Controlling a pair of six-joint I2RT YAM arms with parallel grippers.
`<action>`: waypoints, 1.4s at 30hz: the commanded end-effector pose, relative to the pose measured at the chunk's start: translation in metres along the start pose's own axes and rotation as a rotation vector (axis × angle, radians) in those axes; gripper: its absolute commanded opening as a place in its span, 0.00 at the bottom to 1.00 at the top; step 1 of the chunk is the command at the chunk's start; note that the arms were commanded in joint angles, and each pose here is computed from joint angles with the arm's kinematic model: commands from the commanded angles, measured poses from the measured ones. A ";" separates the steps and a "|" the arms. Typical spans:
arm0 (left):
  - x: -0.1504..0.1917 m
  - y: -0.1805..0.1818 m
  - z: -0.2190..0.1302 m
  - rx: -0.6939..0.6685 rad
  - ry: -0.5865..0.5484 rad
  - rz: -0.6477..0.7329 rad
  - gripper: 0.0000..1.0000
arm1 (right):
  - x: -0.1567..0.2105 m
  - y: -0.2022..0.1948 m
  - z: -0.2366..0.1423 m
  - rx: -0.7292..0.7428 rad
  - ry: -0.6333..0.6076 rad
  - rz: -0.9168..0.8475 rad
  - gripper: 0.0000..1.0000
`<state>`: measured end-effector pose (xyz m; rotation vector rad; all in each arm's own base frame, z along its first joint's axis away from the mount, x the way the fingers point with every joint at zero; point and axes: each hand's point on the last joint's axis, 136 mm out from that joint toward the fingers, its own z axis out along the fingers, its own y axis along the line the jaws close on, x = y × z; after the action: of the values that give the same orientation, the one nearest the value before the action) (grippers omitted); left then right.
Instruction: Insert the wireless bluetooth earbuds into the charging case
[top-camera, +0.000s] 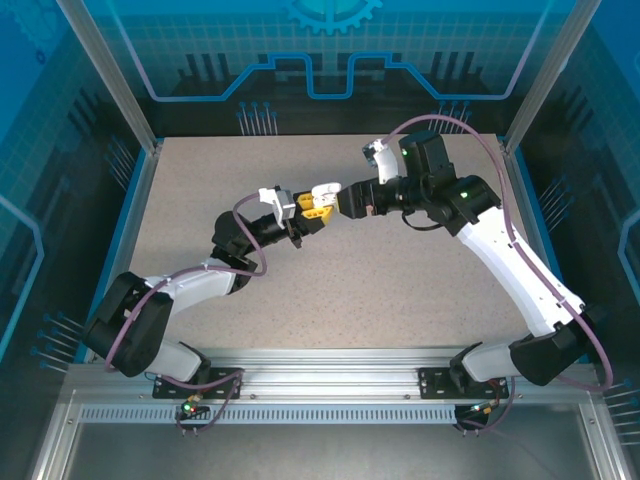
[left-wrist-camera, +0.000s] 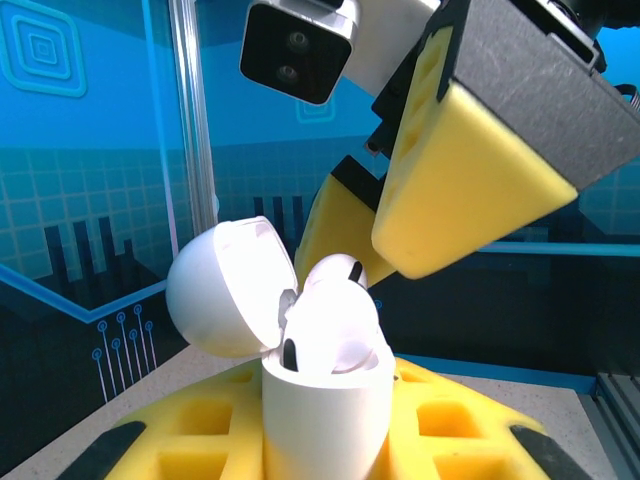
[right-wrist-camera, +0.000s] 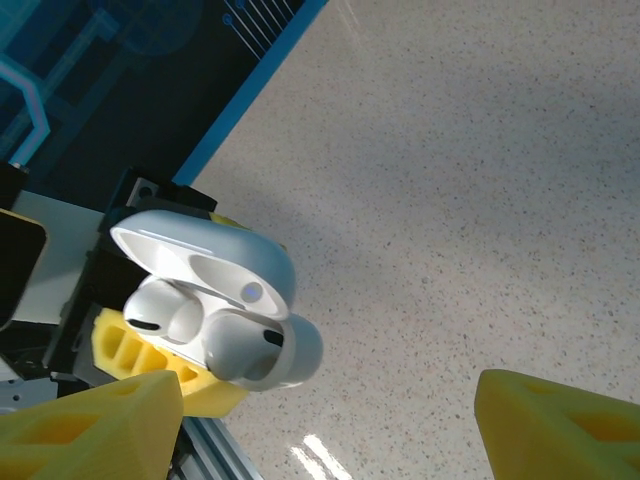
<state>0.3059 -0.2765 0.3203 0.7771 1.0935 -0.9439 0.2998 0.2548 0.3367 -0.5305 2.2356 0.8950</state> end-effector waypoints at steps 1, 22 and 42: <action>-0.013 -0.003 0.005 0.021 -0.036 0.026 0.00 | -0.017 0.016 -0.004 -0.043 -0.047 -0.022 0.78; -0.017 -0.003 0.004 0.007 -0.044 0.035 0.00 | -0.015 -0.004 0.002 -0.027 -0.018 0.018 0.76; -0.013 -0.004 0.007 0.016 -0.034 0.024 0.00 | -0.084 0.001 0.003 -0.034 -0.080 0.018 0.45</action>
<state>0.3052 -0.2785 0.3190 0.7776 1.0998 -0.9483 0.3455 0.2656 0.4149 -0.5002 2.0646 0.9752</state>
